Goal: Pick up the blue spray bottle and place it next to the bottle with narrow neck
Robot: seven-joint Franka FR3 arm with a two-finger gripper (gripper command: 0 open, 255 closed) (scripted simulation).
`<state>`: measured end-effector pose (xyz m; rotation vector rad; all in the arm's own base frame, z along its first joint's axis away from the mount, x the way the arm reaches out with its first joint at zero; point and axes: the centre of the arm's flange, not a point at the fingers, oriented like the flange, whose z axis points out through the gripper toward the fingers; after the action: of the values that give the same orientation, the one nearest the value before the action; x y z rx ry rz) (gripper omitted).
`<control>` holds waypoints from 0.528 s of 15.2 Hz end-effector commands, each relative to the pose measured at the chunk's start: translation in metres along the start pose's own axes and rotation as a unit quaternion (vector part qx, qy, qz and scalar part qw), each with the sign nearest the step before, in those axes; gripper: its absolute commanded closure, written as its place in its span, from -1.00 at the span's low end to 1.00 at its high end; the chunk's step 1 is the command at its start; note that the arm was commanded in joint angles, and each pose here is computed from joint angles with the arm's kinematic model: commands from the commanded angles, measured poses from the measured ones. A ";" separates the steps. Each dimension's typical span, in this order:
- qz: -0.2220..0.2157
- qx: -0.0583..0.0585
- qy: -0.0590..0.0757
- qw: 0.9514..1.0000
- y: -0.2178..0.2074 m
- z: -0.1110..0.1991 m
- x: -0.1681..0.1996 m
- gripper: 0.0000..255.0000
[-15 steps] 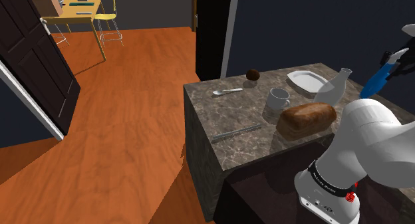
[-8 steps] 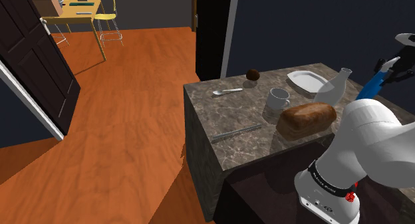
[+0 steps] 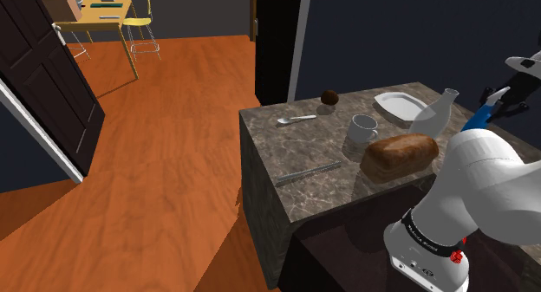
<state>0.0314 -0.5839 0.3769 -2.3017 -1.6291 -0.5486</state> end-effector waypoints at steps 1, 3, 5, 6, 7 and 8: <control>0.000 0.000 0.000 1.000 0.001 0.010 -0.004 1.00; 0.000 0.000 0.000 1.000 0.001 0.019 -0.009 1.00; 0.000 0.000 0.000 1.000 0.001 0.029 -0.014 1.00; 0.000 0.000 0.000 1.000 0.001 0.033 -0.016 1.00; 0.000 0.000 0.000 1.000 0.001 0.038 -0.019 1.00; 0.000 0.000 0.000 1.000 0.001 0.043 -0.021 1.00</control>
<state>0.0321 -0.5840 0.3344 -2.3016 -1.6293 -0.5486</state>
